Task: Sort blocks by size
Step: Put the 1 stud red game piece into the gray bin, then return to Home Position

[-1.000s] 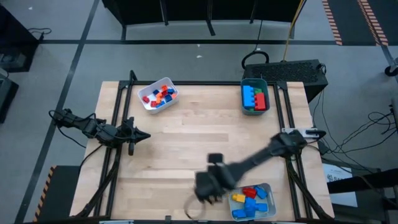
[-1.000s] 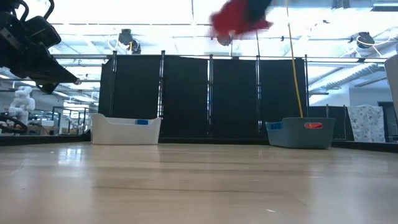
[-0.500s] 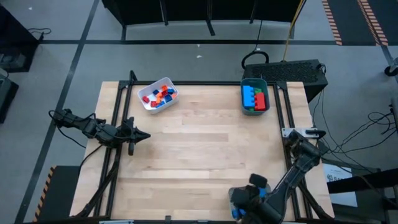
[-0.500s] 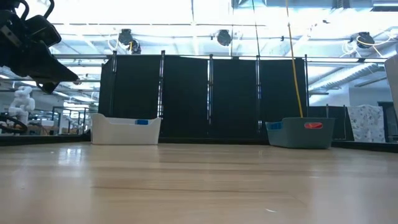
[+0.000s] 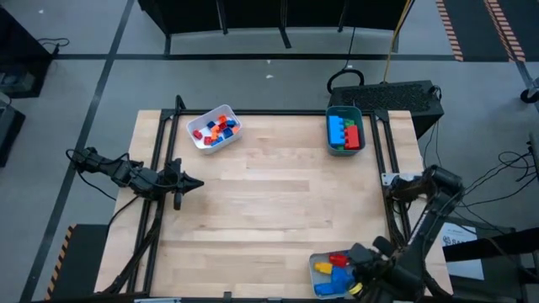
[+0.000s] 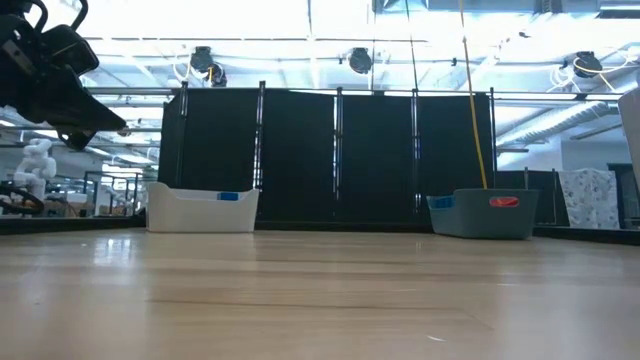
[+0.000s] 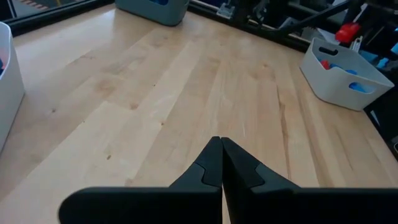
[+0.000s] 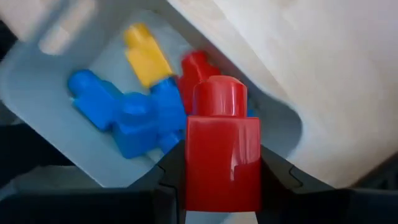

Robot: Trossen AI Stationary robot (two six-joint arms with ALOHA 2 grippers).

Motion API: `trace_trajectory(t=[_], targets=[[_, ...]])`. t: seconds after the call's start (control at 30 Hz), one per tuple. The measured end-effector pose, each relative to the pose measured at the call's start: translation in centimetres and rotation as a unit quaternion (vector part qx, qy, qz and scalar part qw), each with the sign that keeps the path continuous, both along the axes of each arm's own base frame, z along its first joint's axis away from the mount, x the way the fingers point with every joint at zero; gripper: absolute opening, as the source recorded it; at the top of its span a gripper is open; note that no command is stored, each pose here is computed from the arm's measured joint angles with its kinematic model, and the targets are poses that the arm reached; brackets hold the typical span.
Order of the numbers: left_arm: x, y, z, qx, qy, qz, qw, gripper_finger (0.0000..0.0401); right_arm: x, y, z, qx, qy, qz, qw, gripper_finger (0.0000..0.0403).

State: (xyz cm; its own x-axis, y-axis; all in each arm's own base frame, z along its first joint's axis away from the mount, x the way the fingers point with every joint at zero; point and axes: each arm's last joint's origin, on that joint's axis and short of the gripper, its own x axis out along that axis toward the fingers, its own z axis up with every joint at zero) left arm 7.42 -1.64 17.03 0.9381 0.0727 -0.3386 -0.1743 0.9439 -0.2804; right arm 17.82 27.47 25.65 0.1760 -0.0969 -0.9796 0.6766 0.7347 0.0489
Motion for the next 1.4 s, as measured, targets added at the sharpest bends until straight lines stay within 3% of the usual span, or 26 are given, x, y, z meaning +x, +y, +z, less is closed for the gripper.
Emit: trace_trajectory(t=[0.2,0.33,0.53,0.6,0.73,0.83,1.0,1.13,1.23,1.33,1.4], targets=[[0.0,0.0,0.0,0.000,0.000,0.000,1.000,0.0002,-0.8,-0.1,-2.2,0.034,-0.004,-0.012,0.999,0.0103],[0.0,0.0,0.0,0.000,0.000,0.000,1.000,0.0002,-0.4,0.5,-2.3,0.064,-0.027,0.016,0.997,0.0103],[0.0,0.0,0.0,0.000,0.000,0.000,1.000,0.0002,-0.3,0.7,-2.2,0.077,-0.033,-0.006,0.996,0.0103],[0.0,0.0,0.0,0.000,0.000,0.000,1.000,0.0002,-0.2,0.6,-2.2,0.077,-0.033,-0.005,0.996,0.0128],[0.0,0.0,0.0,0.000,0.000,0.000,1.000,0.0002,0.0,0.5,-2.2,0.078,-0.034,-0.016,0.996,0.0224],[0.0,0.0,0.0,0.000,0.000,0.000,1.000,0.0002,0.0,0.5,-2.2,0.081,-0.035,-0.026,0.996,0.0272],[0.0,0.0,0.0,0.000,0.000,0.000,1.000,0.0002,0.1,0.5,-2.1,0.080,-0.040,-0.015,0.996,0.0290],[0.1,0.0,0.3,-0.007,-0.017,0.001,1.000,0.0002,0.6,-0.6,0.1,0.052,-0.128,-0.010,0.990,0.0285],[0.4,-0.1,1.2,-0.048,-0.063,0.006,0.997,0.0002,0.9,-1.9,3.9,-0.014,-0.253,0.035,0.967,0.0281],[0.6,-0.4,2.5,-0.041,-0.127,-0.028,0.991,0.0002,0.8,-3.7,9.1,-0.115,-0.381,0.079,0.914,0.0276],[0.5,-0.5,3.7,-0.028,-0.171,-0.054,0.983,0.0002,0.3,-4.8,12.7,-0.187,-0.431,0.120,0.875,0.0275]])
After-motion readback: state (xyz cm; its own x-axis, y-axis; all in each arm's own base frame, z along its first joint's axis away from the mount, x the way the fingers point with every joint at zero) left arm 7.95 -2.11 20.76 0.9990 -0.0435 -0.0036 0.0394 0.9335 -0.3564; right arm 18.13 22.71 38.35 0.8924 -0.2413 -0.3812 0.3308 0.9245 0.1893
